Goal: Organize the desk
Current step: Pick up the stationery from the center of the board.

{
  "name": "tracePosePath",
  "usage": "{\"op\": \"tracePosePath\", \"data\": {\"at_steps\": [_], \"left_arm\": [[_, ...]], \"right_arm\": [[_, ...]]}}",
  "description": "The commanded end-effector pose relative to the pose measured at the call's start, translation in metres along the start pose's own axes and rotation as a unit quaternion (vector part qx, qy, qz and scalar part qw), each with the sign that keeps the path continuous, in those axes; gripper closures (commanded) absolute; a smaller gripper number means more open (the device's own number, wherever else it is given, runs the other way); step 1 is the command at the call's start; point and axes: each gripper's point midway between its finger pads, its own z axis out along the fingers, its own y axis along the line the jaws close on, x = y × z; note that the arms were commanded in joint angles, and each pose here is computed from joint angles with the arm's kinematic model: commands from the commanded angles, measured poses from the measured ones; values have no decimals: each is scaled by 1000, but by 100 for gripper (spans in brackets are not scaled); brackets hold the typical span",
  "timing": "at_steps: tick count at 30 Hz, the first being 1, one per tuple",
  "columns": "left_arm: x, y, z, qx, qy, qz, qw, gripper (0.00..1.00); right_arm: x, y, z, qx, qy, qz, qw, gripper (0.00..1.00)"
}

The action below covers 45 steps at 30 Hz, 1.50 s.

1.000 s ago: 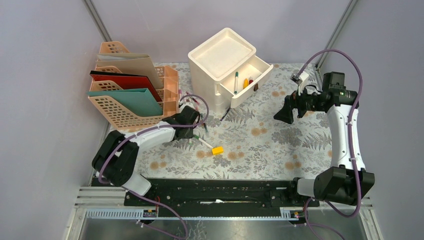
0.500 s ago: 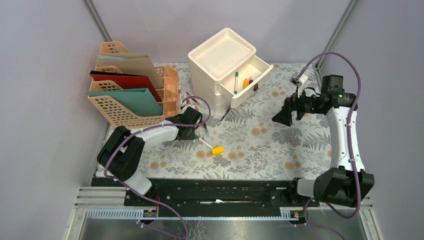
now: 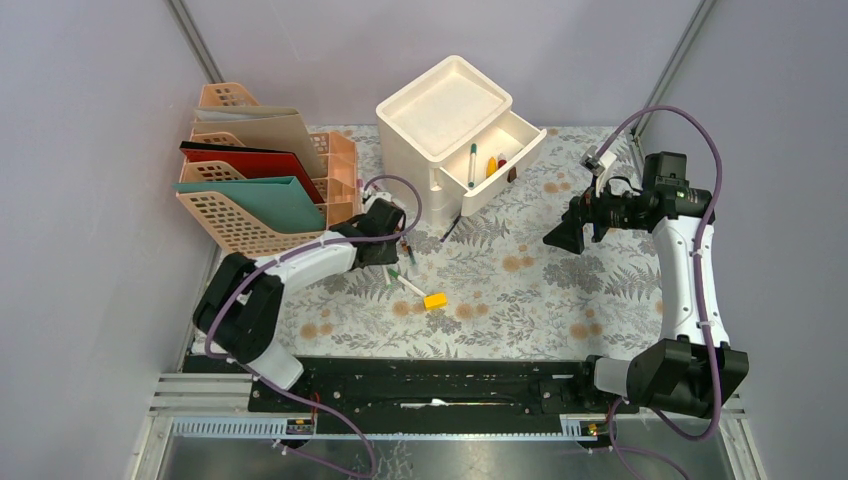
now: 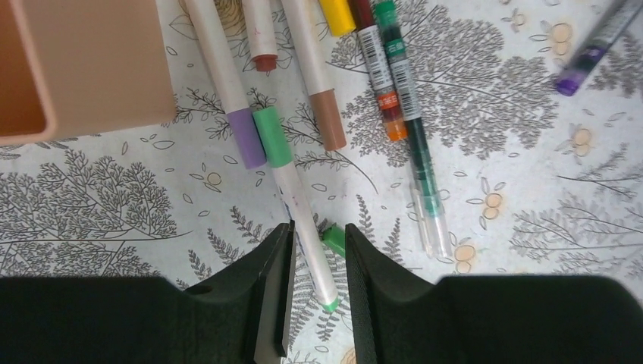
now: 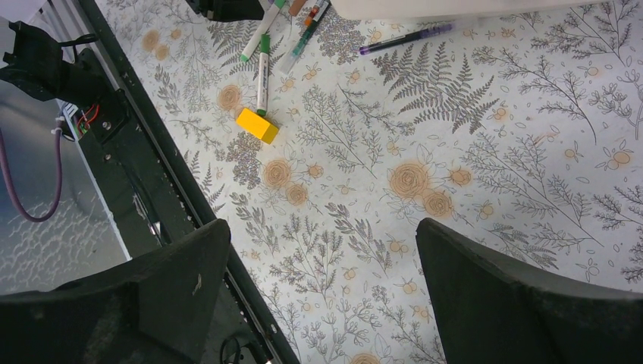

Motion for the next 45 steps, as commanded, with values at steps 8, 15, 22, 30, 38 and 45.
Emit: {"op": "tracePosePath", "data": {"at_steps": [8,15,22,30,38,45], "left_arm": [[27,15,29,-40,49,-17,998,66],[38,16,32,-33,69,-19,997,91],[23,9,14,-7,49,-17,999,100],[-8,-21,-36,97,7,-20,995,100],[-42,-65,-95,238,-35,23,970,100],[-96,-90,-137,284,-95,34,954,100]], "right_arm": [[-4,5,0,-12,-20,-1,1000,0],[-8,10,0,-25,-31,8,999,0],[-15,13,-1,-36,-39,13,999,0],[-21,25,-1,-73,-58,30,995,0],[-30,48,8,-137,-60,18,989,0],[-44,60,21,-172,-40,-12,984,0]]}}
